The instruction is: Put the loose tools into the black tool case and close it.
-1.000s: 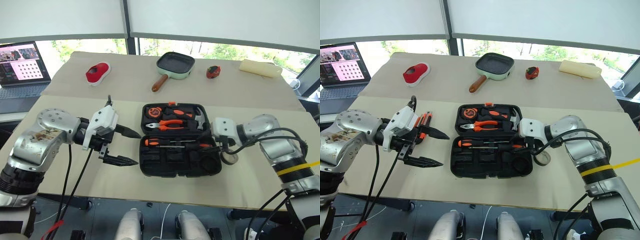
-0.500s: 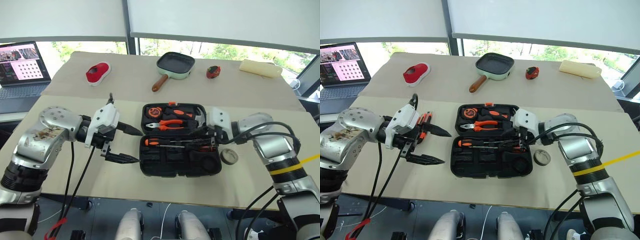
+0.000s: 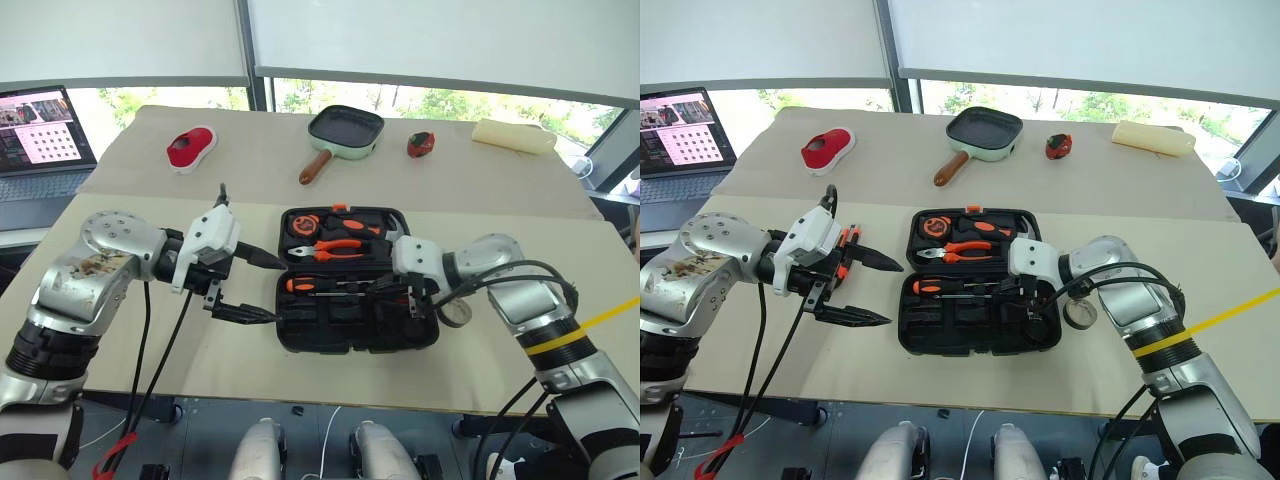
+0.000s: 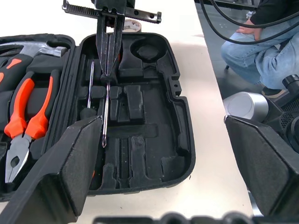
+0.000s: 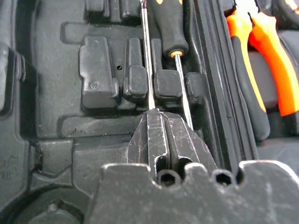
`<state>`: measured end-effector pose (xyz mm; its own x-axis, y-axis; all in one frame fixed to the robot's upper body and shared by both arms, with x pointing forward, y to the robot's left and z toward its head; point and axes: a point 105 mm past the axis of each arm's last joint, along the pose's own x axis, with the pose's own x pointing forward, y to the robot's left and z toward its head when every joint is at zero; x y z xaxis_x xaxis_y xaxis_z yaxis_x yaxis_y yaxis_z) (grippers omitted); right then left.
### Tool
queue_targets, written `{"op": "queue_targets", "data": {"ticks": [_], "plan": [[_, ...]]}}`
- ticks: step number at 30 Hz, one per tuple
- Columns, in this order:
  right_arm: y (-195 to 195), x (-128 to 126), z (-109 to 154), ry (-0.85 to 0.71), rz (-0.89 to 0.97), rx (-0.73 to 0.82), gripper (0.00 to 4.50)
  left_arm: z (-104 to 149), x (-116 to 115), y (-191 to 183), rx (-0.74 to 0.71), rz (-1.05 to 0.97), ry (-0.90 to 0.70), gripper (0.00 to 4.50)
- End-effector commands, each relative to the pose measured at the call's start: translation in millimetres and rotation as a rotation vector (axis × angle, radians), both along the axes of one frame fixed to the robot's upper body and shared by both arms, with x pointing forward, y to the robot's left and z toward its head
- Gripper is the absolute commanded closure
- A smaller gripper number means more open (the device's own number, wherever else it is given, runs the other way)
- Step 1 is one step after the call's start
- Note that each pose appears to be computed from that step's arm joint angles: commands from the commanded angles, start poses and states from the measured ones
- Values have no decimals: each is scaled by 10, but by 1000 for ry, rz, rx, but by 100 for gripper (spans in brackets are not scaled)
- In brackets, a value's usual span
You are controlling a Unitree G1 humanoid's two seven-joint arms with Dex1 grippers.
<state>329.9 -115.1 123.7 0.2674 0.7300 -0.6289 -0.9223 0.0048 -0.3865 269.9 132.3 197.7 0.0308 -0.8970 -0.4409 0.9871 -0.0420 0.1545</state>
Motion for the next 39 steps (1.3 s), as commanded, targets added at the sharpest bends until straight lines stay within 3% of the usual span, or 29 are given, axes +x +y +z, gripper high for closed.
{"op": "queue_targets", "data": {"ticks": [1,4,9,13,15,18,23,26,32,39], "plan": [[-88,-17,-262,26,-17,-118,444,76,20,-21,1,-12,-49,0],[-4,22,20,8,-58,19,444,58,34,-23,-9,11,-50,0],[64,-69,768,26,-111,378,444,11,74,124,-45,166,-45,0],[41,-334,1077,60,-94,506,330,-39,76,400,-76,396,-52,0],[79,-530,1200,85,-56,567,263,-49,39,756,-119,626,-50,0],[119,-720,1262,117,-25,607,168,-204,-191,1189,-101,865,-26,0],[142,-819,1256,120,-36,624,5,-496,-550,1659,-40,1124,24,0],[157,-817,1262,116,-45,634,5,-535,-580,1768,-11,1186,32,0],[191,-833,1235,97,-39,615,5,-354,-258,1689,33,1149,173,0],[220,-962,1181,61,-93,666,5,-62,456,1847,156,1253,271,0]]}}
